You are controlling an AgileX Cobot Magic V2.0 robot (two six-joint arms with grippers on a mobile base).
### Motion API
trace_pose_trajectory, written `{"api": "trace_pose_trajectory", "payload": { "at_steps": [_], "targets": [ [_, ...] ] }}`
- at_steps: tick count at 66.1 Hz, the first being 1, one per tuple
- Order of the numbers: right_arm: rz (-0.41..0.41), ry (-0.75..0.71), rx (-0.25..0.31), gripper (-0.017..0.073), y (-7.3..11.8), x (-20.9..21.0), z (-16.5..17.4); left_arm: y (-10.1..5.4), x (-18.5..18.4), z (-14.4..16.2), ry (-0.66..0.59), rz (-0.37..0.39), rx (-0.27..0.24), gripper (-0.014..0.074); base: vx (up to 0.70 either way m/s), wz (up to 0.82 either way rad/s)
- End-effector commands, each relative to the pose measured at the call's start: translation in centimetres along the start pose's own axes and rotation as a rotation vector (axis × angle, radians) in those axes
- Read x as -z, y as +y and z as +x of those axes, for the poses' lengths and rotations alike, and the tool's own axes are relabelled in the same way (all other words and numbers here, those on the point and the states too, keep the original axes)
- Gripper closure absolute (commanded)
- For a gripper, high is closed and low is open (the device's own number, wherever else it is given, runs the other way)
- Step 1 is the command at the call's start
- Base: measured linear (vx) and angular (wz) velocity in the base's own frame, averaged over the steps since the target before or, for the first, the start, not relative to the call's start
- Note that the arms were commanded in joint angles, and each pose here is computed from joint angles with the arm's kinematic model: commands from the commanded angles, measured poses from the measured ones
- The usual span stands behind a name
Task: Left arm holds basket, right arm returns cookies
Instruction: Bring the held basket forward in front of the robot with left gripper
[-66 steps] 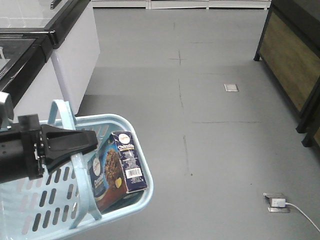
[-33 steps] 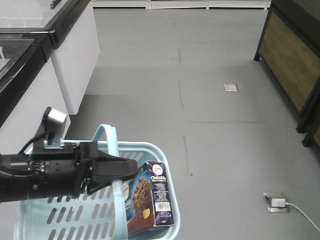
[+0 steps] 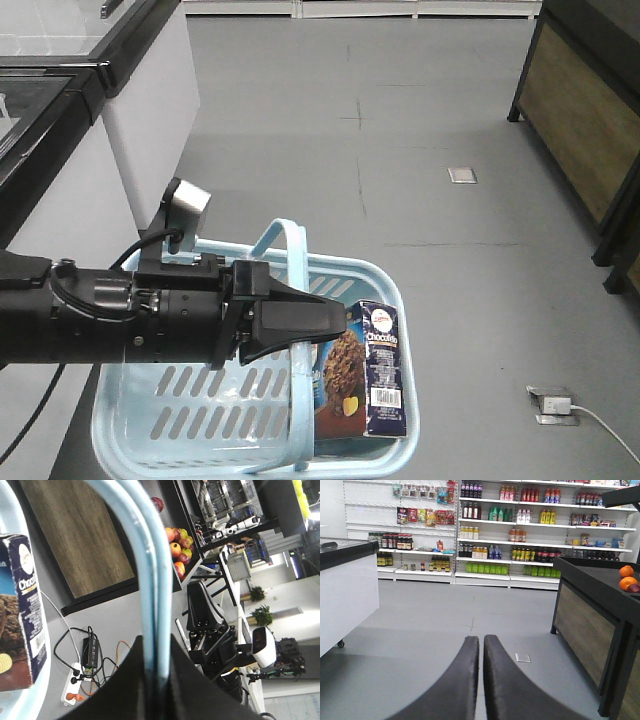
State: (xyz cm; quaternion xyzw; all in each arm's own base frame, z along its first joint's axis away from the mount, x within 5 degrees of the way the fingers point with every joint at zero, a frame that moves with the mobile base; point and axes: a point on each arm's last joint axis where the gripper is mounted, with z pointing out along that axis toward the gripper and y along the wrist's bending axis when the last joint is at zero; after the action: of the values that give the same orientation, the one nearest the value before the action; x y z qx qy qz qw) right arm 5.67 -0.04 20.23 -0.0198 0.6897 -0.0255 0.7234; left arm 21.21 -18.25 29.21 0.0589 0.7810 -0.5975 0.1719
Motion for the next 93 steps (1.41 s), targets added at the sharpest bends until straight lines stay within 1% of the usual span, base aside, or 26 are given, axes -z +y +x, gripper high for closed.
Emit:
{"api": "trace_pose_trajectory", "payload": {
  "at_steps": [1,28,38,44,93],
  "targets": [
    [0.004,-0.067,0.008,0.0562,0.02,0.07,-0.13,-2.95,0.16,-0.77,-0.042,0.143,0.004,0.0597,0.0,0.0],
    [0.004,-0.067,0.008,0.0562,0.02,0.07,-0.13,-3.0,-0.14,-0.49,-0.023,0.15,0.004,0.0597,0.0,0.0],
    [0.004,-0.067,0.008,0.0562,0.02,0.07,-0.13,-2.82,-0.17,-0.36,-0.009,0.13,-0.013,0.0596,0.0,0.0],
    [0.004,-0.067,0.008,0.0562,0.02,0.07,-0.13,-2.84,-0.17,-0.26,0.001,0.132,-0.019,0.0596,0.0,0.0],
    [0.004,-0.067,0.008,0.0562,0.02,0.07,-0.13,-2.81,-0.17,-0.3,-0.003,0.129,-0.018,0.0596,0.0,0.0]
  ]
}}
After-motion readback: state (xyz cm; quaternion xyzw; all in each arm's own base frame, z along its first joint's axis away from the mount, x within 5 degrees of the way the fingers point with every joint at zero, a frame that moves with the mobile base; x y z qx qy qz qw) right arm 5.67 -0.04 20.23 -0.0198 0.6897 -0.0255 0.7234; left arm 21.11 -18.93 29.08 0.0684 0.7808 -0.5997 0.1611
